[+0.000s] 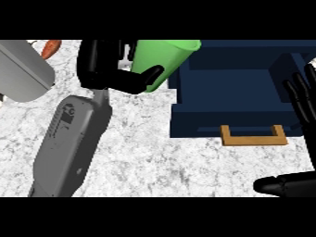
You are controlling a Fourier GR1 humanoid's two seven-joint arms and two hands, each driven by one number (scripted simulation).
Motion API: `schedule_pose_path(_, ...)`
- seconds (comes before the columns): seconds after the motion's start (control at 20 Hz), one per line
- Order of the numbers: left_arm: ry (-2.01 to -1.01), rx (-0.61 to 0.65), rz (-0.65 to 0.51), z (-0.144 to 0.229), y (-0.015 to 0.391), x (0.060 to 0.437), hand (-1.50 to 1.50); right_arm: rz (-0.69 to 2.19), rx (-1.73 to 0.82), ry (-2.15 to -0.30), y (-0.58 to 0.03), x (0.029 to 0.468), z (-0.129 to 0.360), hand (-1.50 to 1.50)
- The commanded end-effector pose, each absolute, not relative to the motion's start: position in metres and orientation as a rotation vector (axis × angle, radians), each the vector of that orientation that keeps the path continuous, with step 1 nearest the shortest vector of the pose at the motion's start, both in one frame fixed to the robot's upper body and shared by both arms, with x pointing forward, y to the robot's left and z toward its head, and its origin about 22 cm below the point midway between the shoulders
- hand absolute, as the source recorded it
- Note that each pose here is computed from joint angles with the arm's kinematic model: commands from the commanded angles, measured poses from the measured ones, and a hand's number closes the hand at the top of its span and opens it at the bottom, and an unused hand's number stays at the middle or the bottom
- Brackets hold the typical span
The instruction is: Pick up the cup, place it into the drawer and close the drawer
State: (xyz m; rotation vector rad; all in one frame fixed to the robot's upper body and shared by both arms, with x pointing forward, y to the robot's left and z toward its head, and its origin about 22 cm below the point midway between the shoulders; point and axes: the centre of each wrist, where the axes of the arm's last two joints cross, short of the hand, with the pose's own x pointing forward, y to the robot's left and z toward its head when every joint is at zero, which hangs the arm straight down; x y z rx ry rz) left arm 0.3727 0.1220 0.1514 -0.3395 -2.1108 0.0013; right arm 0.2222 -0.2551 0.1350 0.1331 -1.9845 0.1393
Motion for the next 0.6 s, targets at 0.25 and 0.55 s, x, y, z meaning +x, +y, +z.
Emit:
schedule_pose_path(0.25,-2.043,-0.312,-0.069,0.163,0.088,0.404,1.5,0.152,0.133,-1.996,-0.259,0.221,0.145,-1.5)
schedule_pose_path(0.55,-2.012,-0.236,-0.101,0.201,0.041,0.407,1.5,0.14,0.148,-1.983,-0.247,0.214,0.133,-1.5)
